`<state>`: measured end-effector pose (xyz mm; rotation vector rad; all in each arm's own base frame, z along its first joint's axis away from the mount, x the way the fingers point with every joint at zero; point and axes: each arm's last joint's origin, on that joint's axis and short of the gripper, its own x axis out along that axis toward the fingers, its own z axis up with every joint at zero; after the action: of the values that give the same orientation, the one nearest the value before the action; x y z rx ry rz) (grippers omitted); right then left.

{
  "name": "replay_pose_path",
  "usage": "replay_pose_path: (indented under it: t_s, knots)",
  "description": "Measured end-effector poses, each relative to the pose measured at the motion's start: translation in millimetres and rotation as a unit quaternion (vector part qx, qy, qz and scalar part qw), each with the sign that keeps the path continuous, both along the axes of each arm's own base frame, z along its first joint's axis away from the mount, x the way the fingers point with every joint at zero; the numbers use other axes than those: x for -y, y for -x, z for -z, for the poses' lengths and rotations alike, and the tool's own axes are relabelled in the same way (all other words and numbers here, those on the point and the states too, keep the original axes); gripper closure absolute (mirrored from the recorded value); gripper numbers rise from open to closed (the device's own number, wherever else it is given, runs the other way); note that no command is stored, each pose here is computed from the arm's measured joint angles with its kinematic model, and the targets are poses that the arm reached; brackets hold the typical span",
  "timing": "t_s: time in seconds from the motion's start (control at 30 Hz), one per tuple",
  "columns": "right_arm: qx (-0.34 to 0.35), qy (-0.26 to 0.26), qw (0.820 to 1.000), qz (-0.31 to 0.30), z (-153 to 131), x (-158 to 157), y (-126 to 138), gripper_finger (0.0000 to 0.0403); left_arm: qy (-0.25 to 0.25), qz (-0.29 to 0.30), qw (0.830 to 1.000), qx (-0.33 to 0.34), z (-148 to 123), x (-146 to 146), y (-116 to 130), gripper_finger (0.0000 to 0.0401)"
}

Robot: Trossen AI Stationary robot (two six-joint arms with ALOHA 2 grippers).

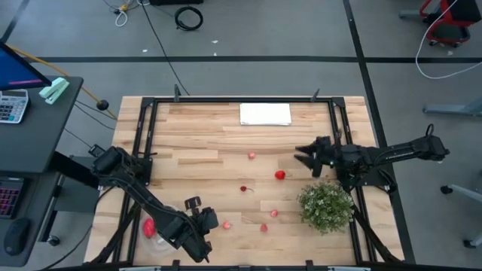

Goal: Pick and placing Produce into tupperware
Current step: Put the strawberry into the transparent plastic container

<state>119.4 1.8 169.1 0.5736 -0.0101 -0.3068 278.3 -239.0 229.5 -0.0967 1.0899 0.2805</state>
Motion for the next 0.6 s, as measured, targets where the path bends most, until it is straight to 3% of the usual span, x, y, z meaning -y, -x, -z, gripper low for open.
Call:
replay_pose_path:
  t_s: [0.1,0.23,0.43,0.6]
  knots:
    - [0.068,-0.016,0.996,0.059,-12,4,1,0.0153,-0.040,0.002,0.999,0.017,-1,-3,0,0.0381]
    - [0.110,-0.027,0.991,0.077,-20,7,2,0.0153,-0.066,-0.001,0.998,0.017,-1,-6,2,0.0384]
    - [0.112,-0.038,0.993,0.016,-27,0,-2,0.0153,-0.145,-0.004,0.989,0.006,-9,-18,13,0.0395]
    - [0.112,-0.008,0.994,-0.003,-73,-6,-20,0.0153,-0.211,-0.033,0.977,0.018,-32,-40,26,0.0388]
